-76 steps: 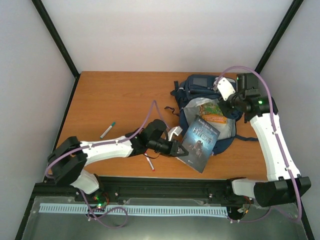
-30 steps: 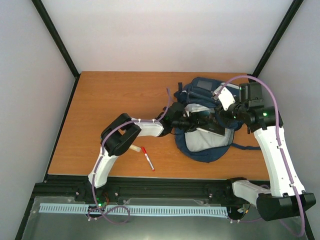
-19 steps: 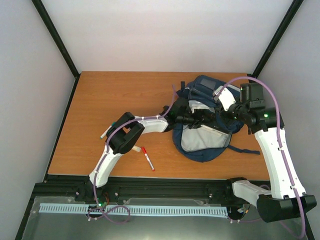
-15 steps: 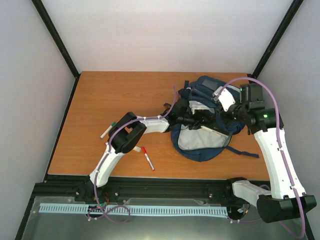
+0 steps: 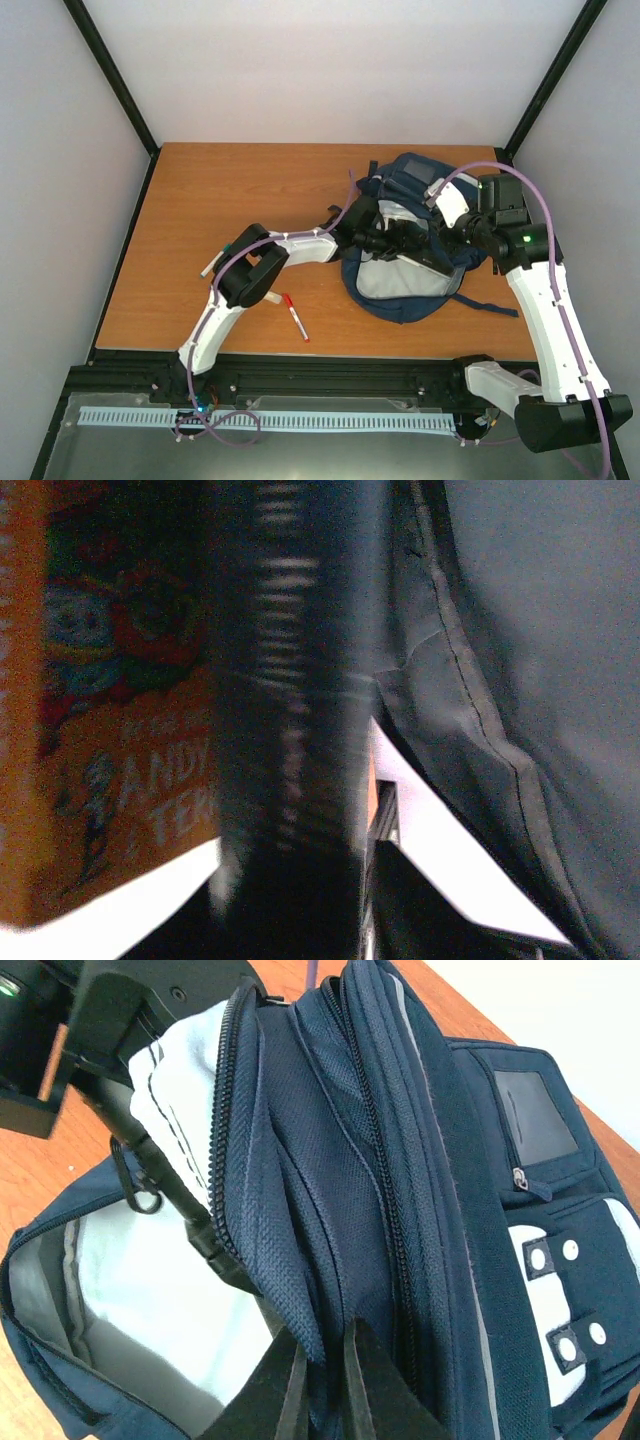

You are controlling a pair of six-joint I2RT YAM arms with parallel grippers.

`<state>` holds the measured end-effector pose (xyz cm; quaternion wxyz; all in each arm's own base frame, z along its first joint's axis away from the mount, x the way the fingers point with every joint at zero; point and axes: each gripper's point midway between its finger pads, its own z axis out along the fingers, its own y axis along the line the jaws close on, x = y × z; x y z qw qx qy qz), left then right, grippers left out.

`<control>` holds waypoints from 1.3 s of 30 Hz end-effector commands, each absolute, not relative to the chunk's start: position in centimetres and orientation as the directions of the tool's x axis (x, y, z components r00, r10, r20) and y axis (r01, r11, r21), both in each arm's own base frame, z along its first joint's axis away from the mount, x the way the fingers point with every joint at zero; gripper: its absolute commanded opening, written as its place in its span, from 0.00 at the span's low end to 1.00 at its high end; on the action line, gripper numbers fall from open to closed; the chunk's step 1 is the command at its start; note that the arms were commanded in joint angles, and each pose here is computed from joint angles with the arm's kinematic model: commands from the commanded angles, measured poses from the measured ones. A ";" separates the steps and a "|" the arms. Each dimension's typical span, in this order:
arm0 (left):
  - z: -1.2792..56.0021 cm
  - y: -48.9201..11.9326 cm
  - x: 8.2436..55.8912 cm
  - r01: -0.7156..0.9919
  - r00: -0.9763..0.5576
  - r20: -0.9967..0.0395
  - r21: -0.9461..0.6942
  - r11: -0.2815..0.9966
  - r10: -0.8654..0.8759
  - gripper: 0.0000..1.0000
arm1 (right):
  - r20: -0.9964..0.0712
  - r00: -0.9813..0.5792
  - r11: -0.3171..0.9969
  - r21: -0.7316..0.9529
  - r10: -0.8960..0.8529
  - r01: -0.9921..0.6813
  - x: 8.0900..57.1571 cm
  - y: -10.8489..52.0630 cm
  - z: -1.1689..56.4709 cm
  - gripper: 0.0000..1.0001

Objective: Pack the student bag
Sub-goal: Place the book in the student bag.

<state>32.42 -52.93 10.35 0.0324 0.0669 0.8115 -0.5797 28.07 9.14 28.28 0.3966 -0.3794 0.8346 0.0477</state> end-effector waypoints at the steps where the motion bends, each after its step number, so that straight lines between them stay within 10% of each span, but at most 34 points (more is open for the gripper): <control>1: 15.0 -51.6 31.7 0.213 -0.977 -0.206 -0.917 0.336 0.057 0.34 | -0.771 -0.291 0.711 -0.278 -0.567 -0.646 28.9 10.0 30.8 0.03; 14: 13.9 -47.3 30.8 0.214 -0.969 -0.246 -0.831 0.514 0.006 0.71 | -0.824 -0.316 0.794 -0.240 -0.471 -0.558 28.9 9.2 28.5 0.03; 29: 14.4 -42.9 29.0 0.283 -0.876 -0.479 -0.609 0.741 -0.058 0.77 | -0.871 -0.246 0.814 -0.250 -0.426 -0.525 27.6 8.7 27.5 0.03; 34: 14.1 -43.3 26.7 0.340 -0.854 -0.520 -0.572 0.746 -0.009 0.68 | -0.886 -0.211 0.810 -0.252 -0.413 -0.529 27.3 8.9 27.2 0.03; 39: 11.9 -44.6 25.3 0.375 -0.848 -0.528 -0.527 0.762 0.052 0.37 | -0.898 -0.184 0.797 -0.242 -0.400 -0.553 27.0 9.5 27.0 0.03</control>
